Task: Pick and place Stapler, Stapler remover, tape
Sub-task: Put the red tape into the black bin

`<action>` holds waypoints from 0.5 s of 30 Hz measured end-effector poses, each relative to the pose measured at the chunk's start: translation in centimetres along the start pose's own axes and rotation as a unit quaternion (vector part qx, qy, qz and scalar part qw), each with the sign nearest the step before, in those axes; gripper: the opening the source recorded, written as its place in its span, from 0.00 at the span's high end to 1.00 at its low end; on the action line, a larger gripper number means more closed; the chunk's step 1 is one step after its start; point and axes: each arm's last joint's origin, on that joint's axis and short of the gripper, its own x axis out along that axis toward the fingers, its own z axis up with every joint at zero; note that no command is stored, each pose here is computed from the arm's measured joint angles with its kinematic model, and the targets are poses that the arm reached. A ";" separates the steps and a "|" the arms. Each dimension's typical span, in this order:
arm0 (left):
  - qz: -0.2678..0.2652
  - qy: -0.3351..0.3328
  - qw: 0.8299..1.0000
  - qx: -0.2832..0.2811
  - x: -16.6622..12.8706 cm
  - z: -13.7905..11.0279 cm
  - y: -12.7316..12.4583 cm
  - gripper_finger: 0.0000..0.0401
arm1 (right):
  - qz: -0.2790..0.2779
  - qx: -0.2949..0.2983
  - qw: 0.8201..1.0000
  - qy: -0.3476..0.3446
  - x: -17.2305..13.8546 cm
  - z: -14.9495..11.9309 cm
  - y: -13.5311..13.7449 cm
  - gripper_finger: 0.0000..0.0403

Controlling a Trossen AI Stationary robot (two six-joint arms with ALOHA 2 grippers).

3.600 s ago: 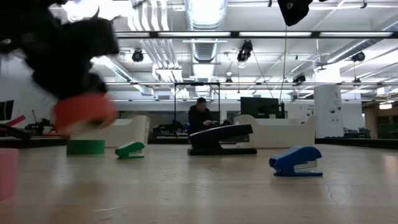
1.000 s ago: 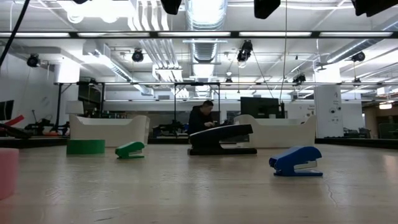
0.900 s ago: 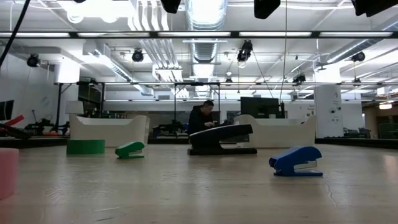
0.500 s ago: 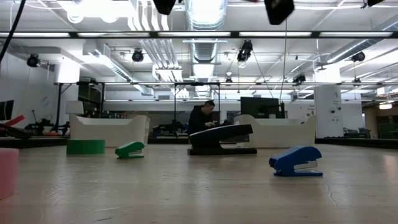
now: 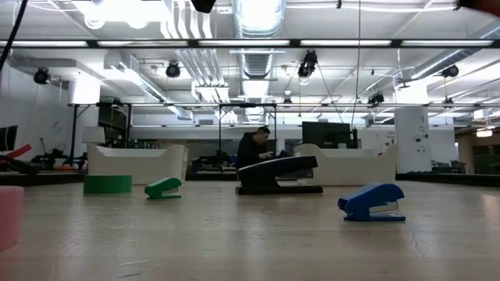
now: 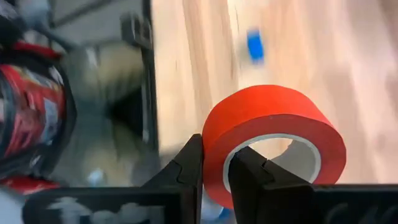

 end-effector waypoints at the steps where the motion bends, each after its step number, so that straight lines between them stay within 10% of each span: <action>1: 0.000 0.000 1.000 -0.002 0.0 0.0 0.0 0.54 | -0.006 0.021 1.000 0.022 -0.1 -0.5 0.5 0.89; 15: 0.002 0.003 1.000 0.000 0.0 -0.1 0.1 0.54 | -0.096 0.220 0.950 0.198 4.5 -5.1 4.0 0.89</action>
